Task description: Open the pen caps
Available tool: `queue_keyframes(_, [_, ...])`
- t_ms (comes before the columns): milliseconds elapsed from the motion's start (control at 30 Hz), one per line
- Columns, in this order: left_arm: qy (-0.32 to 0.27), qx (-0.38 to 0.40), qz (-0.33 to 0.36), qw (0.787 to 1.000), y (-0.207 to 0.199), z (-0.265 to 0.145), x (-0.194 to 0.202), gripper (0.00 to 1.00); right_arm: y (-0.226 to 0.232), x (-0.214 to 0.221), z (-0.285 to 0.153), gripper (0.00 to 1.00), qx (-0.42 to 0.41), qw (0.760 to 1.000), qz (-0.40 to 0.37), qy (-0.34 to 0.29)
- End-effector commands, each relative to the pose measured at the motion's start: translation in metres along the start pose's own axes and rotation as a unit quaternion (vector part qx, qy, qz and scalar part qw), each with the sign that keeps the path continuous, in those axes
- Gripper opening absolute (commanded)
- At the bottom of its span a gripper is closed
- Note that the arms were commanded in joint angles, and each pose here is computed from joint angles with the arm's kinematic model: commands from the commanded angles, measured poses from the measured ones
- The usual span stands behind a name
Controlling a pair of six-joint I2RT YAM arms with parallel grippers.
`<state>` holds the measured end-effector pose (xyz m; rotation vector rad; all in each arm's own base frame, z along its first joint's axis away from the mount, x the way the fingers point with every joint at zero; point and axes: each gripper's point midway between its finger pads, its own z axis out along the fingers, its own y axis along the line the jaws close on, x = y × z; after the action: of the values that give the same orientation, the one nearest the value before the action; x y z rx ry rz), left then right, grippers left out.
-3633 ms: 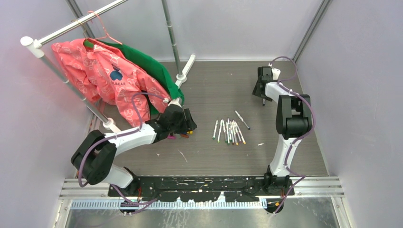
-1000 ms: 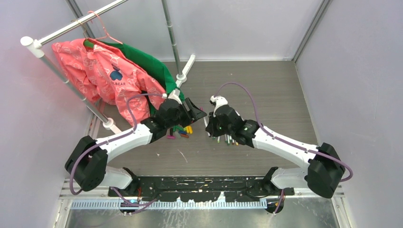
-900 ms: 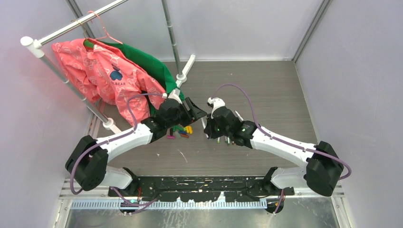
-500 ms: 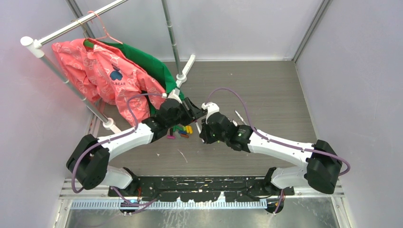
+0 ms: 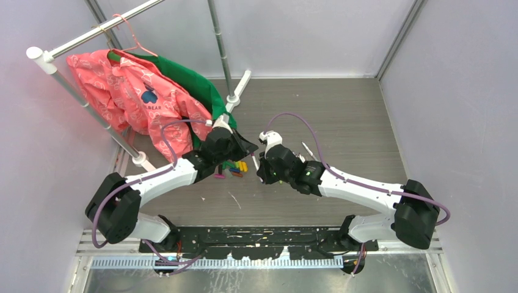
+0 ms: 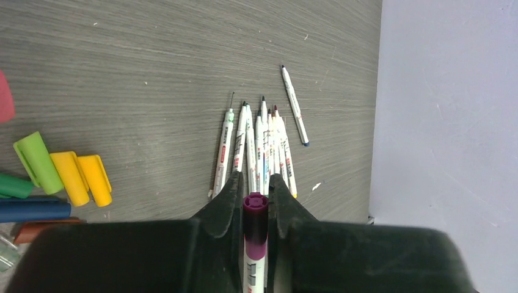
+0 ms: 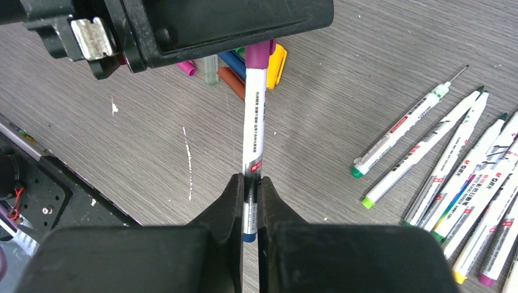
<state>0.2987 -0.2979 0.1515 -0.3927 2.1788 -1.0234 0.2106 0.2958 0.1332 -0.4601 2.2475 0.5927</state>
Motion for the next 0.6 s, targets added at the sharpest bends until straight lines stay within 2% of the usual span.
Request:
queue_keyframes(0, [-0.014,0.034,0.010,0.999,-0.018,-0.004,-0.008,0.00,0.006,-0.022,-0.006,0.01,-0.006,0.999,0.005,-0.042])
queue_keyframes(67, [-0.012,0.043,0.011,0.999,-0.020,-0.006,-0.006,0.00,0.006,-0.023,-0.007,0.04,-0.006,0.999,0.003,-0.045])
queue_keyframes(167, [-0.001,0.062,0.014,0.998,-0.025,-0.008,-0.002,0.00,0.008,-0.027,-0.008,0.21,-0.008,0.999,0.002,-0.050])
queue_keyframes(267, [0.008,0.071,0.014,0.997,-0.028,-0.010,0.002,0.00,0.009,-0.032,-0.007,0.28,-0.007,0.998,-0.001,-0.055])
queue_keyframes(567, [0.015,0.087,0.003,0.996,-0.034,-0.014,0.004,0.00,0.010,-0.039,0.000,0.30,-0.003,0.998,-0.011,-0.064])
